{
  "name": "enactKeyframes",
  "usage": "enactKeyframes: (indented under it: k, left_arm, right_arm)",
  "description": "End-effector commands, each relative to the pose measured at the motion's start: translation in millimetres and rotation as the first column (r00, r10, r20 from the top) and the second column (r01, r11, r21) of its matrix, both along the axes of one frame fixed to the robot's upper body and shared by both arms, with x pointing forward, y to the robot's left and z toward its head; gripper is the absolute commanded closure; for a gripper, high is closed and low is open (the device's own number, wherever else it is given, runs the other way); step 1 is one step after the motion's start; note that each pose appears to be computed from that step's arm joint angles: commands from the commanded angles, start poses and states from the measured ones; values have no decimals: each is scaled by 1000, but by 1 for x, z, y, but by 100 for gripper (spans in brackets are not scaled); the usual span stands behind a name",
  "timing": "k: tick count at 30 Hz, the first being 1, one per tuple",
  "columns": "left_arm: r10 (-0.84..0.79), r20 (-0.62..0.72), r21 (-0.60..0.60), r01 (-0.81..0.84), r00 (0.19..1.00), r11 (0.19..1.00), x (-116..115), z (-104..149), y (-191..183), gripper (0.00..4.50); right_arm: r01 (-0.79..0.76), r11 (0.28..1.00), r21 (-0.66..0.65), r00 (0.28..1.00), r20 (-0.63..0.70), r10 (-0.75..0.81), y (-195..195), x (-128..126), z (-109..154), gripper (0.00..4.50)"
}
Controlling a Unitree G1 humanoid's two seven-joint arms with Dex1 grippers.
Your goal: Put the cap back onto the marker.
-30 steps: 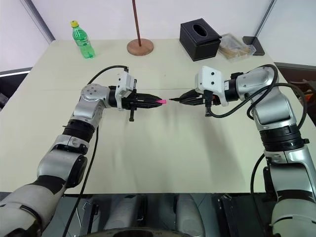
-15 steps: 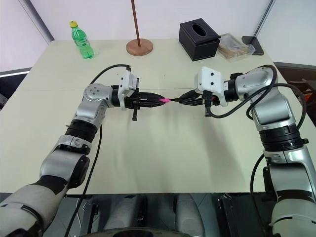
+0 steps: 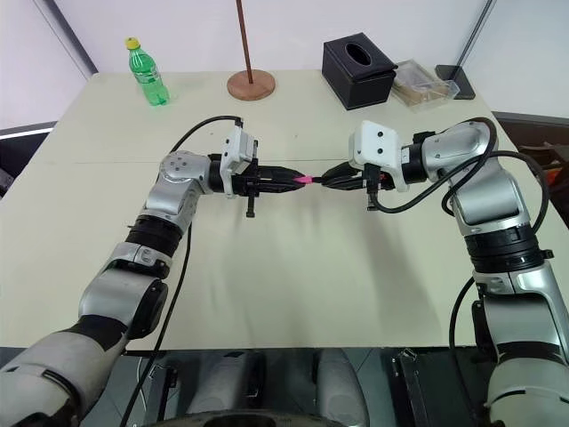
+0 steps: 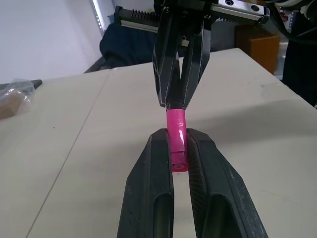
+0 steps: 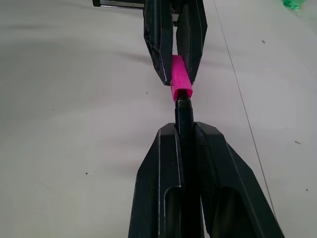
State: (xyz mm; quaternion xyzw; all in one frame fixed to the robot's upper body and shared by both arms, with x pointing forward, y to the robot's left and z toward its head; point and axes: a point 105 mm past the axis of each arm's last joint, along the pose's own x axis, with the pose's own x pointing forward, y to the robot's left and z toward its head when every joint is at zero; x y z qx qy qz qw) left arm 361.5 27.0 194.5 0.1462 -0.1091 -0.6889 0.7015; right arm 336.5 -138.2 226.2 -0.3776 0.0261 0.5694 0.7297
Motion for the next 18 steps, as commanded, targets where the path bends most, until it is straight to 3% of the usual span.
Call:
enactKeyframes:
  k: [1, 18]
  left_arm:
    - [-32, 65, -9, 32, 997, 999, -2, 20, -6, 448]
    - [-63, 111, 135, 47, 992, 990, -5, 6, -15, 448]
  right_arm:
    - [-43, 998, -46, 999, 30, 45, 4, -5, 4, 450]
    - [-31, 993, -117, 999, 14, 33, 5, -2, -5, 450]
